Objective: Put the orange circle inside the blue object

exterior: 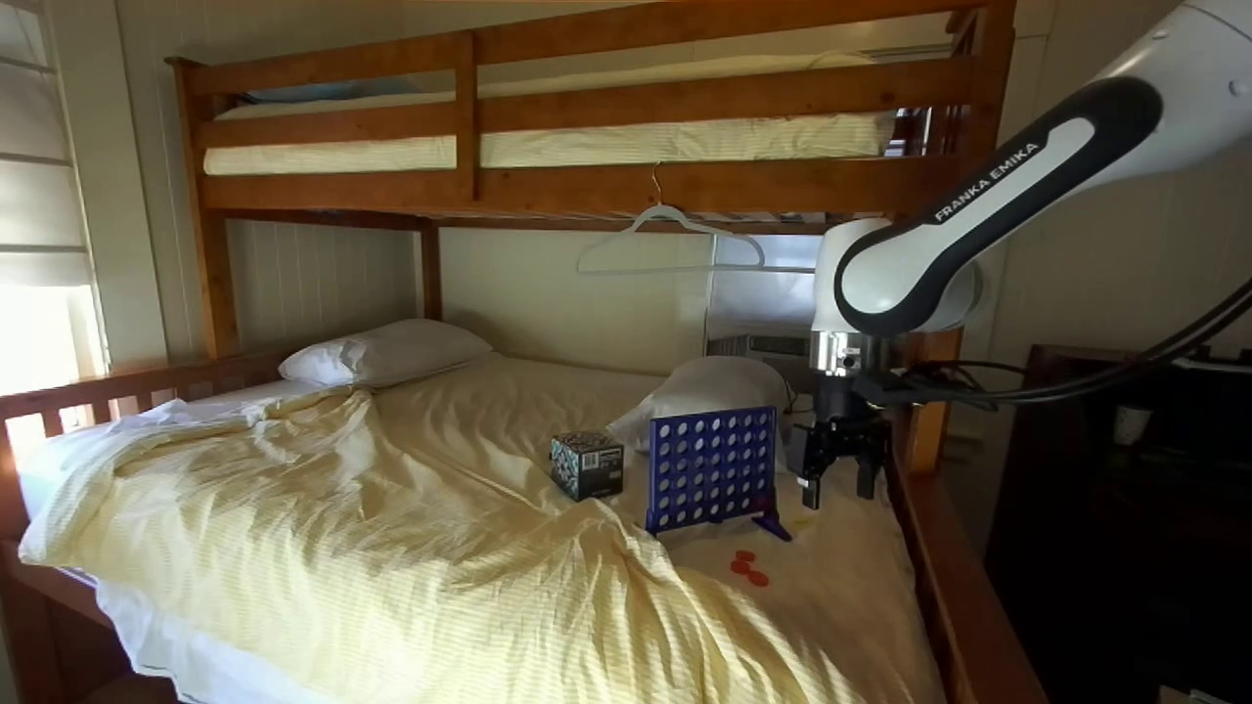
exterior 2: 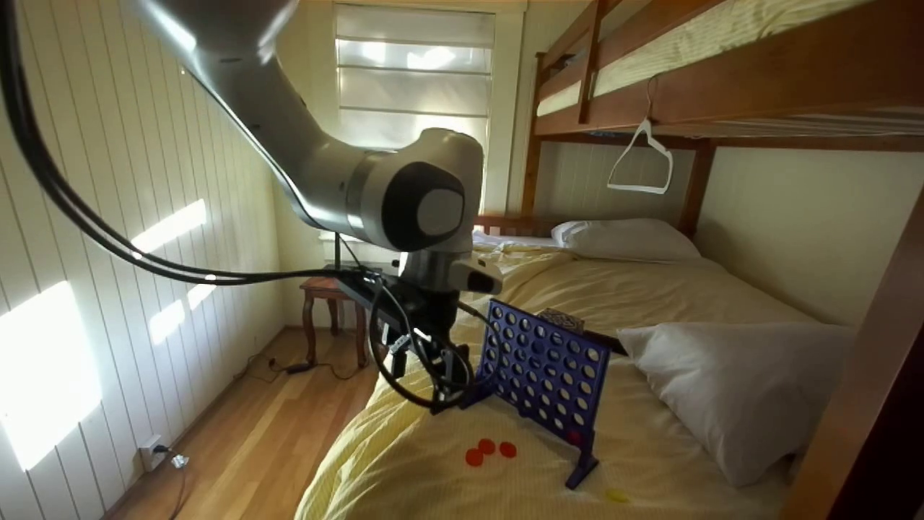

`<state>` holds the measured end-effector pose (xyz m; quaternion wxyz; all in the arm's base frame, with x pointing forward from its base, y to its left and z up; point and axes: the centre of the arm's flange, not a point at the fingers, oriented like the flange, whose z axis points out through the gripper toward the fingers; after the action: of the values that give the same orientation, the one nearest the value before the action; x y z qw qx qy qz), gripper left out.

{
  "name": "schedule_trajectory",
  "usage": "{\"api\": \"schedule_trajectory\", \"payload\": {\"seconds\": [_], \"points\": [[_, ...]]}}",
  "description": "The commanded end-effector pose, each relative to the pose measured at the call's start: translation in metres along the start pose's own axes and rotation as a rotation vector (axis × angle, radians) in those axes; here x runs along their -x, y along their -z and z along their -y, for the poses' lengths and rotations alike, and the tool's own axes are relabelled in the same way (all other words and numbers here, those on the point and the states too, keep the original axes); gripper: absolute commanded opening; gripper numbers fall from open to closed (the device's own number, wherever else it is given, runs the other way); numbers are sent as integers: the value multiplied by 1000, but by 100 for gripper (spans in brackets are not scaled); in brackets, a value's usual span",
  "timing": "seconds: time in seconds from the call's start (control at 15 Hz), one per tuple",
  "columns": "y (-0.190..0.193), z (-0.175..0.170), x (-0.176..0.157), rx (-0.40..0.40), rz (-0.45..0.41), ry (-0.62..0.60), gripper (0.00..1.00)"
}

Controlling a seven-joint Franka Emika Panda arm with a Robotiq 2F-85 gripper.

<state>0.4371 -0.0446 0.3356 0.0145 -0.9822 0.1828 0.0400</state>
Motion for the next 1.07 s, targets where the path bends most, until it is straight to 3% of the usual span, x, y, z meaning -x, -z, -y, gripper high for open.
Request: {"api": "schedule_trajectory", "payload": {"seconds": [0.0, 0.2, 0.53, 0.67, 1.0], "points": [[-4, -2, -5, -11, 14, -2, 100], [-5, -3, -11, -21, 20, -5, 100], [-33, 4, -39, -10, -124, 4, 100], [-45, 3, -54, -12, -144, 7, 100], [-73, 5, -83, 9, -89, -1, 100]]}}
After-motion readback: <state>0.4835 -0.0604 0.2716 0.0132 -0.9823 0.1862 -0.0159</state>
